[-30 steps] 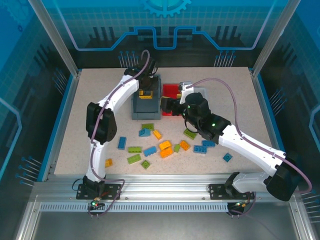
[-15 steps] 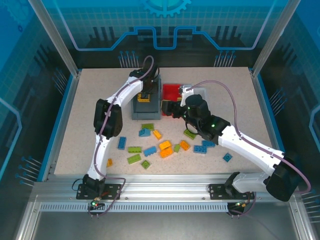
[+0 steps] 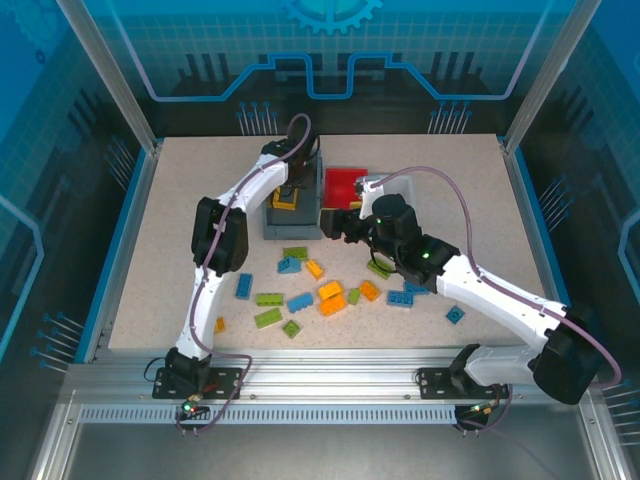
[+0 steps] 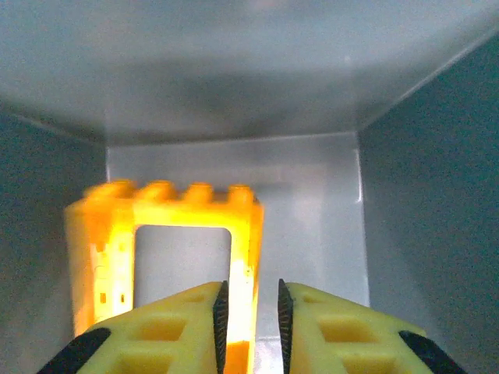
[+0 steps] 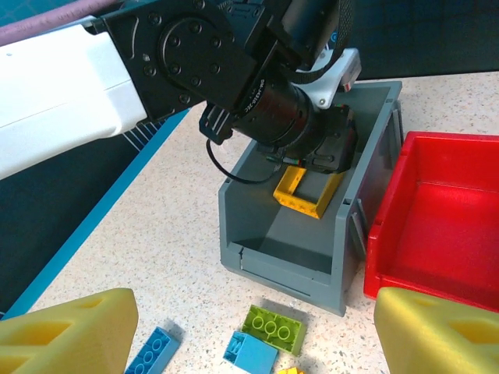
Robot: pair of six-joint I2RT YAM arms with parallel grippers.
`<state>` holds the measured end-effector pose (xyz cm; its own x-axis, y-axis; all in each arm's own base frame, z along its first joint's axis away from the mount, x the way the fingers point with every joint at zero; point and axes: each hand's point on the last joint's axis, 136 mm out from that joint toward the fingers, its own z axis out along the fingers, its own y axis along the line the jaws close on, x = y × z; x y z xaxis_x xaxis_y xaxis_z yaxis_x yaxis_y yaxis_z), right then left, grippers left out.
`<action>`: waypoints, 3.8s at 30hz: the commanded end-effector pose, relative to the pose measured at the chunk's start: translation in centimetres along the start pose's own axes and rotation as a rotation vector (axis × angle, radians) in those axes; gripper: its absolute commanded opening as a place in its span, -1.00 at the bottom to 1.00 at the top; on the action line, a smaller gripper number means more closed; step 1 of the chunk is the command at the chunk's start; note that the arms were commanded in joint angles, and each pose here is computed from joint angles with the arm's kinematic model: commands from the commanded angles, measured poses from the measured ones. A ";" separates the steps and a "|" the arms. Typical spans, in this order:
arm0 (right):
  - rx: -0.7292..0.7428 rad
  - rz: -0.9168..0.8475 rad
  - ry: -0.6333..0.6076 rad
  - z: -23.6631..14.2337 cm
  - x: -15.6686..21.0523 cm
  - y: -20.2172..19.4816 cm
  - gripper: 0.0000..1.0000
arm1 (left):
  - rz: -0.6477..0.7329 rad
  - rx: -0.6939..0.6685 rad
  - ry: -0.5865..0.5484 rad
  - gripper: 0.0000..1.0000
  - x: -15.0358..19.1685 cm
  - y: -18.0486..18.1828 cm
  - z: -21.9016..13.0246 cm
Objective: Sort the legos into containers by color
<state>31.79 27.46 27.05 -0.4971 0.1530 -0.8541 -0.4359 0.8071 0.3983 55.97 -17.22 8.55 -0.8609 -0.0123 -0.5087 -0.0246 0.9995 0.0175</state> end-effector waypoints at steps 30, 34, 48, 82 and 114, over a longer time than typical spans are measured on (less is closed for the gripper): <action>0.907 0.972 0.398 -11.4 15.7 -19.6 0.57 | 0.149 0.860 -0.169 0.74 24.2 -14.9 -33.6; 0.959 1.056 0.359 -12.9 15.9 -21.3 0.57 | 0.185 0.873 -0.157 0.73 25.6 -15.6 -33.6; 1.117 1.059 0.487 -21.9 22.2 -24.6 0.67 | 0.229 0.989 -0.093 0.72 28.5 -21.9 -31.1; 1.054 1.033 0.681 -19.0 25.1 -27.2 -0.11 | 0.205 1.054 -0.078 0.70 29.9 -22.1 -30.2; 0.596 0.337 0.577 8.0 4.0 -24.2 -0.44 | -0.119 0.620 -0.252 0.69 9.5 -11.7 -31.4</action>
<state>44.94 13.68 12.69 -0.8740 0.2808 -0.3965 0.2035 0.9526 0.2260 31.99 -29.63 32.15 -0.6864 -0.2436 -0.6852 0.2517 0.8044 -0.5381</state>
